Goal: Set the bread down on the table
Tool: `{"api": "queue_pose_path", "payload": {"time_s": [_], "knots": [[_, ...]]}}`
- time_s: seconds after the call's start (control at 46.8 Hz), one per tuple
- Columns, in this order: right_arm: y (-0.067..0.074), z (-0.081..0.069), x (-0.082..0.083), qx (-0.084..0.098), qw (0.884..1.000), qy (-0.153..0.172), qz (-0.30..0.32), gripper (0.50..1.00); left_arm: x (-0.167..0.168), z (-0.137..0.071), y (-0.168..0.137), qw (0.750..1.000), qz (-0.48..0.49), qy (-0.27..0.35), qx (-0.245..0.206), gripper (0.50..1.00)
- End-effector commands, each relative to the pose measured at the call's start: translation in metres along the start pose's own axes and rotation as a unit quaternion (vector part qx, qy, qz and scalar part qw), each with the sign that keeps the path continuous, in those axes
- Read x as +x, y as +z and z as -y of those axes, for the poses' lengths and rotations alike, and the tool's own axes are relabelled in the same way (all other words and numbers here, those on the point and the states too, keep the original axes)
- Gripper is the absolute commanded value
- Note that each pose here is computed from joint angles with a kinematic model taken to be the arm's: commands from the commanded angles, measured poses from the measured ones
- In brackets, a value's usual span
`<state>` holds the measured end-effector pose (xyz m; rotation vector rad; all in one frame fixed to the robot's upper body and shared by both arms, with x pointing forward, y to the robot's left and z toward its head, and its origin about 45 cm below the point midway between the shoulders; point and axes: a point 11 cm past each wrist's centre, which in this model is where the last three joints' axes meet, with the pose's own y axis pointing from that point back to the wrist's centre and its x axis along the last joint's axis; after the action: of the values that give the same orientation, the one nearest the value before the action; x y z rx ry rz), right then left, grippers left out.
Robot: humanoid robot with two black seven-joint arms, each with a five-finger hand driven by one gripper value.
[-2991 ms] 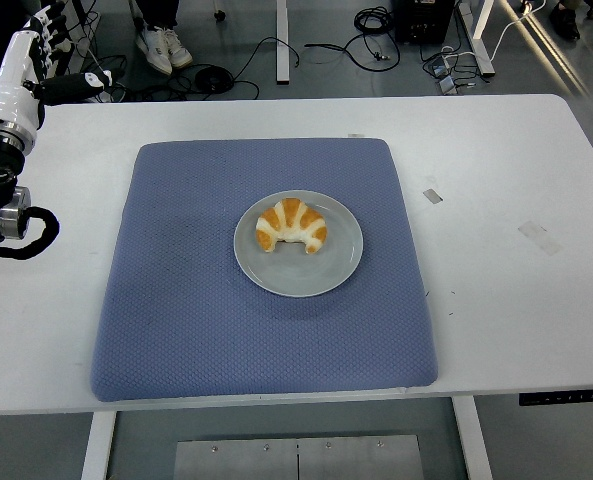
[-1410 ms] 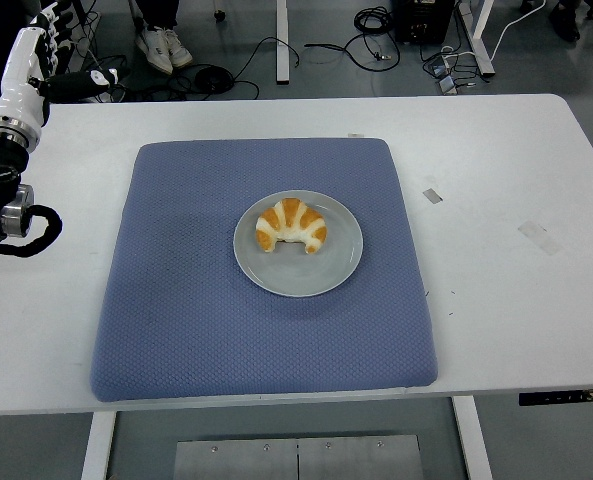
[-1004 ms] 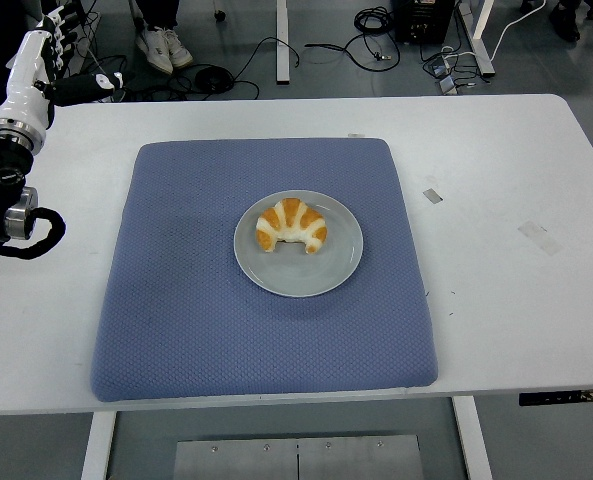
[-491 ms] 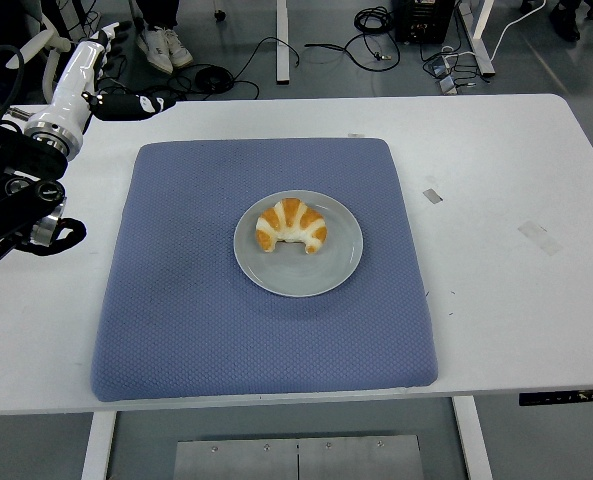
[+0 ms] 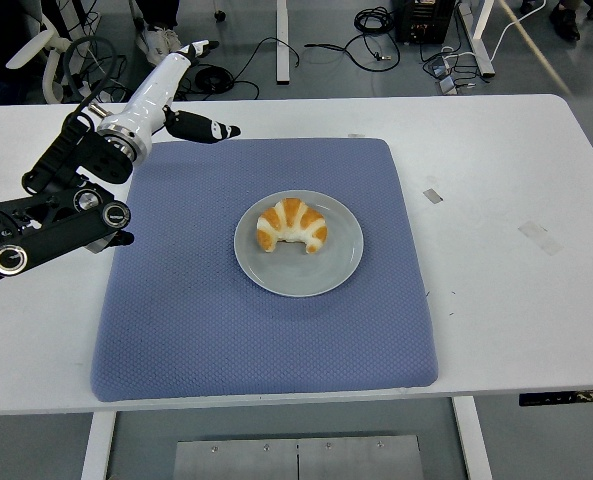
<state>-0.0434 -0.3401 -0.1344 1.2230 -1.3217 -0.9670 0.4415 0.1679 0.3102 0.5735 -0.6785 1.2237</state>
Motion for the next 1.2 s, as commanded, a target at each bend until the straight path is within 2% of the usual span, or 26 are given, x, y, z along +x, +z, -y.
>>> {"api": "queue_pose_path", "payload": {"time_s": [0.0,0.363,0.62,0.962,1.175], "knots": [[0.000,0.000,0.000,0.000,1.000,0.000,0.000,1.000,-0.011,0.000,0.006,1.000,0.020,-0.010,-0.006,0.971],[0.001,0.000,0.000,-0.001,1.000,0.000,0.000,1.000,-0.048,-0.006,0.018,0.998,0.046,-0.049,-0.013,0.971],[0.000,0.000,0.000,0.000,1.000,0.000,0.000,1.000,-0.079,-0.020,0.015,0.990,0.095,-0.106,-0.020,0.975],[0.000,0.000,0.000,0.000,1.000,0.000,0.000,1.000,-0.088,-0.024,0.012,0.979,0.125,-0.159,-0.011,0.977],[0.000,0.000,0.000,0.000,1.000,0.000,0.000,1.000,-0.086,-0.023,0.015,0.975,0.161,-0.149,-0.017,0.945]]}}
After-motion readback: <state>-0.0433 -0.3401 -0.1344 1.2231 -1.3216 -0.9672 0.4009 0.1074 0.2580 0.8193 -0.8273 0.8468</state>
